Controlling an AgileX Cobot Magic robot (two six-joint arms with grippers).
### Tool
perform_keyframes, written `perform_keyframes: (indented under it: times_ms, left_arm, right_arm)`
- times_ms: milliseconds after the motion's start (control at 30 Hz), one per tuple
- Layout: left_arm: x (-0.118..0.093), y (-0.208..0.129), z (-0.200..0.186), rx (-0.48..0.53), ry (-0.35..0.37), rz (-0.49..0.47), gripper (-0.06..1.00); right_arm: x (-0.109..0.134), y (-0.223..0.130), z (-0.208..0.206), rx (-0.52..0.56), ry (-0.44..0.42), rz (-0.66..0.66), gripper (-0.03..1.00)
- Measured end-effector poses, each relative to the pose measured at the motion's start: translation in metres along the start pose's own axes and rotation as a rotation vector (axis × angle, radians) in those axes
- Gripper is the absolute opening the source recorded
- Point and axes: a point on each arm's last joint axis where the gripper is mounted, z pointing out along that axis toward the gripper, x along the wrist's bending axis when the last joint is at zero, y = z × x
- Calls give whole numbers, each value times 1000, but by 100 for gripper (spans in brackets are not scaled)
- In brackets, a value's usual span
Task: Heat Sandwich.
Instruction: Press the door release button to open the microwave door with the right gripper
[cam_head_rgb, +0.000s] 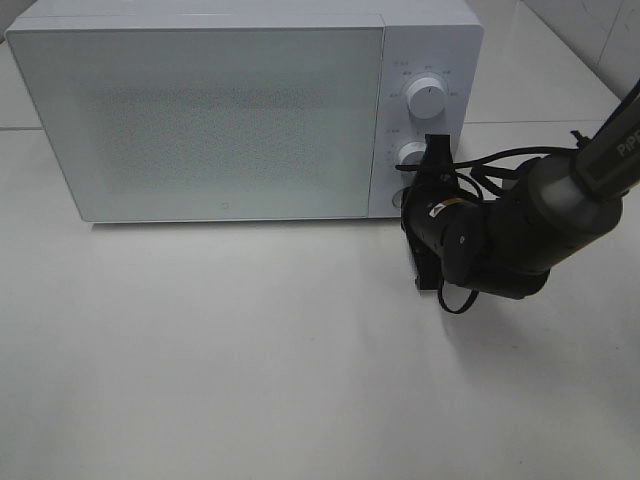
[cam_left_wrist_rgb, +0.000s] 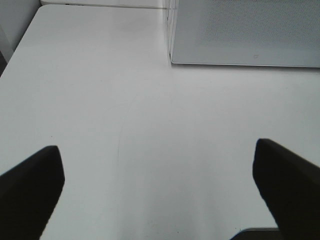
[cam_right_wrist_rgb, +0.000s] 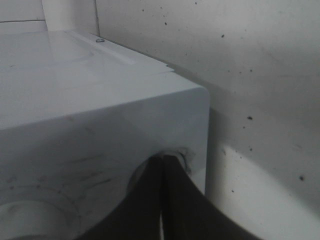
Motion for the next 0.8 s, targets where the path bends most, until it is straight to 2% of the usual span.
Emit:
perform_keyframes:
  times_ms: [200,800]
  left_arm:
    - [0,0,0,0,0,0,97]
    - [0,0,0,0,0,0,97]
  right_arm:
    - [2,-3,3,7,-10,7,1]
    - [-4,-11,18,-34,37,27,1]
